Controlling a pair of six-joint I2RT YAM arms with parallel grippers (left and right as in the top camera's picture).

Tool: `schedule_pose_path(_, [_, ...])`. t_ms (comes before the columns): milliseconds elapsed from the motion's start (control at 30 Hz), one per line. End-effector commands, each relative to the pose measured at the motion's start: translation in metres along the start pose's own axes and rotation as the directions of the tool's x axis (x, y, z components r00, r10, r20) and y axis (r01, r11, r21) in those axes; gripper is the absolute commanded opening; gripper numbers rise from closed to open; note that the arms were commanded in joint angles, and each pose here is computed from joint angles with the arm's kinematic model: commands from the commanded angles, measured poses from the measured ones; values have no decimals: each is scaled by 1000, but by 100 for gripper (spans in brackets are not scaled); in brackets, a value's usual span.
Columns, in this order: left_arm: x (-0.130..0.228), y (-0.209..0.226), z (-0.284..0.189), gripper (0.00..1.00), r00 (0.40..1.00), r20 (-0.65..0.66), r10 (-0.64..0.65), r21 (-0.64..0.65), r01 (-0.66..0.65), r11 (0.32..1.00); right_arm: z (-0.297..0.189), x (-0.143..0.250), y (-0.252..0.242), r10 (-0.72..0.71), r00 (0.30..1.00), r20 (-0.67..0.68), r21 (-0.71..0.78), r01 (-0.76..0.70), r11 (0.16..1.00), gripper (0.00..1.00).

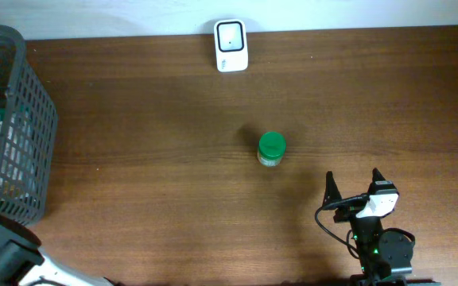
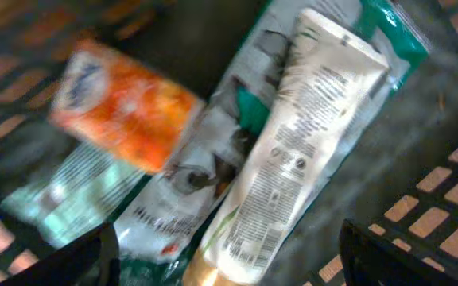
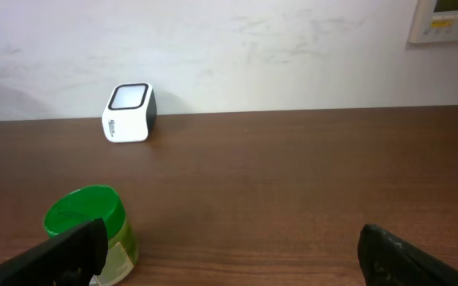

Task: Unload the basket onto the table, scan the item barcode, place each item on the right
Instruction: 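Reach the left gripper into the basket and grasp the white Pantene tube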

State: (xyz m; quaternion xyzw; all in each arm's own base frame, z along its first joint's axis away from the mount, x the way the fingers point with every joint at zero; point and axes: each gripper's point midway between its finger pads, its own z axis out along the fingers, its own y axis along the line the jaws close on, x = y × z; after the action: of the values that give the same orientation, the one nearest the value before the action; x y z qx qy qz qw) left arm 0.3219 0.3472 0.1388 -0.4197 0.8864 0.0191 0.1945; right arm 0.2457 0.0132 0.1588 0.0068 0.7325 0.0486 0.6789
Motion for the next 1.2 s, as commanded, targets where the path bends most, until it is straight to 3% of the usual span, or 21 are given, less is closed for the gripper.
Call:
schedule_pose_path(0, [12,-17,36,85,988,-66,139,81,-133,988,0,3,0,4,1000,-3,1,-4,1000,98])
schedule_pose_path(67, [19,-29,60,84,977,-99,189,101,-179,979,0,3,0,4,1000,-3,1,-4,1000,98])
schedule_pose_path(300, [37,-34,108,61,963,-173,207,106,-191,976,0,3,0,4,1000,-3,1,-4,1000,98])
schedule_pose_path(333, [44,-33,122,41,958,-199,207,110,-188,976,0,3,0,4,1000,-3,1,-4,1000,98])
schedule_pose_path(367, [44,-34,124,28,958,-199,207,113,-187,976,0,3,0,4,1000,-3,1,-4,1000,98])
schedule_pose_path(433, [38,-35,122,12,961,-182,208,112,-190,975,0,3,0,4,1000,-3,1,-4,1000,98])
schedule_pose_path(533, [29,-39,111,0,972,-163,170,115,-152,982,0,3,0,4,1000,-3,1,-4,1000,98])
schedule_pose_path(633, [-8,-64,62,0,987,-54,151,205,-137,969,0,3,0,4,1000,-3,1,-4,1000,98])
schedule_pose_path(700, [-50,-84,-10,0,988,106,113,246,-136,960,0,3,0,4,1000,-3,1,-4,1000,98])
schedule_pose_path(800, [-81,-126,-130,0,927,357,117,303,-234,924,0,3,0,4,1000,-3,1,-4,1000,98])
schedule_pose_path(867, [-79,-160,-209,0,847,510,151,307,-344,887,0,3,0,4,1000,-3,1,-4,1000,98])
schedule_pose_path(933, [-45,-203,-284,0,766,613,192,319,-462,827,0,3,0,4,1000,-3,1,-4,1000,98])
schedule_pose_path(1000, [19,-249,-302,0,780,558,284,389,-547,741,0,3,0,4,1000,-3,1,-4,1000,98])
schedule_pose_path(1033, [90,-285,-278,0,812,387,438,468,-582,665,0,3,0,4,1000,-3,1,-4,1000,98])
schedule_pose_path(1167, [191,-330,-219,0,722,181,668,547,-639,542,0,3,0,4,1000,-3,1,-4,1000,98])
